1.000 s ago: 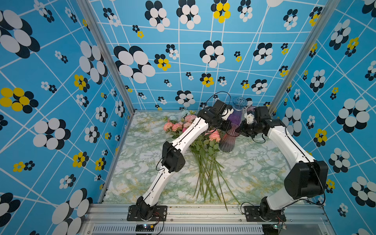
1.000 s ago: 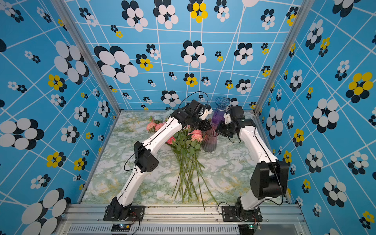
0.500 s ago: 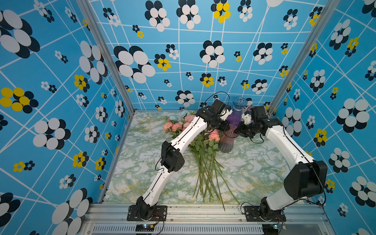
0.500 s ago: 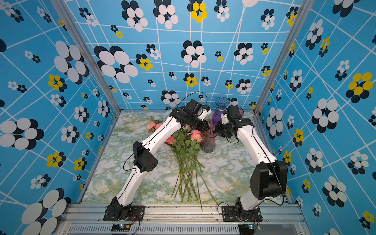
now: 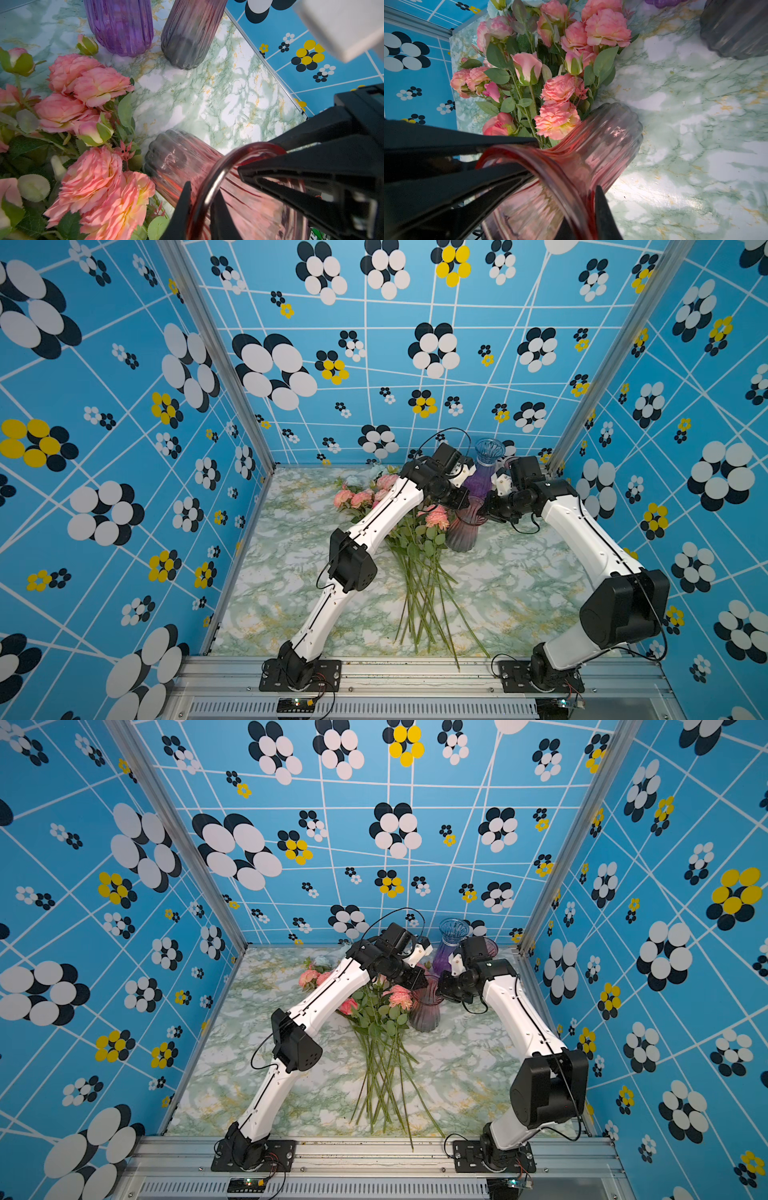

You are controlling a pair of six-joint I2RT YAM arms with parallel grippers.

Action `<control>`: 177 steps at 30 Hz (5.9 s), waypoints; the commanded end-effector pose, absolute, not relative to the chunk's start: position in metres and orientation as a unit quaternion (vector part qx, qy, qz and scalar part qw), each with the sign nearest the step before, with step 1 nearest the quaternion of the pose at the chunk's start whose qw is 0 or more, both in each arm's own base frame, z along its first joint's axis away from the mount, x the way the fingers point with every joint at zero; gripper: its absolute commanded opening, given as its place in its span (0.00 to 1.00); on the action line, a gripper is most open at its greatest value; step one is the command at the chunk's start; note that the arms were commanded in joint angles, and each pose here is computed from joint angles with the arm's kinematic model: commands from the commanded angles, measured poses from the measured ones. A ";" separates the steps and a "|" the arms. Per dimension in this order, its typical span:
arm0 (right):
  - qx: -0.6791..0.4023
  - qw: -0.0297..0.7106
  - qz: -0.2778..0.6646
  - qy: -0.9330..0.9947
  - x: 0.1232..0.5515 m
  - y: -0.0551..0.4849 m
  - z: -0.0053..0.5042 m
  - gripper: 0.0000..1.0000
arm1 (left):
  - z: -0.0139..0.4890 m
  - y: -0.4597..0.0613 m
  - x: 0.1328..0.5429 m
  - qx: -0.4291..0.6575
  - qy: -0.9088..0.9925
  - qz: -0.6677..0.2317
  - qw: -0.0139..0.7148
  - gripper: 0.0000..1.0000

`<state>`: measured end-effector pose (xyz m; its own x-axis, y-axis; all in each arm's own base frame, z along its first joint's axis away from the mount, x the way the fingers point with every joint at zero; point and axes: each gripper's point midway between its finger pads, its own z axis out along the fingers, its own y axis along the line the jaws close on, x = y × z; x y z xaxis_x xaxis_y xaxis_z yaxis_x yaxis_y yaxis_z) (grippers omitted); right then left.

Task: Place the pink flowers into the vase
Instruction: Pick up the vase from the center of the board, then place the vase at the corner of the board.

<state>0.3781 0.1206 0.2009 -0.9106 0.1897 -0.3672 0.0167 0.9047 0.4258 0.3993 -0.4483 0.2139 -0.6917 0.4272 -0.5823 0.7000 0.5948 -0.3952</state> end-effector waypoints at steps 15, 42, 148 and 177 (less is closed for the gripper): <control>0.088 0.264 0.115 0.953 0.344 0.064 0.253 0.75 | 0.193 -0.441 0.391 0.303 0.882 -0.322 0.163 0.00; 0.121 0.274 0.127 0.946 0.339 0.048 0.237 0.99 | 0.340 -0.407 0.389 0.264 0.832 -0.409 0.265 0.00; 0.014 0.159 0.210 0.965 0.378 0.169 0.187 0.99 | 0.217 0.112 0.496 -0.236 0.908 -0.194 0.285 0.00; -0.067 0.158 0.135 0.976 0.374 0.193 0.206 0.99 | 0.215 0.098 0.500 -0.211 0.928 -0.164 0.261 0.18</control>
<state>0.3840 0.2029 0.1973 -0.9436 -0.0686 -0.3238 -0.1649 0.9456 0.2803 0.4953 0.0989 0.2149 -0.7649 -0.5074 -0.3969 -0.3247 0.8358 -0.4427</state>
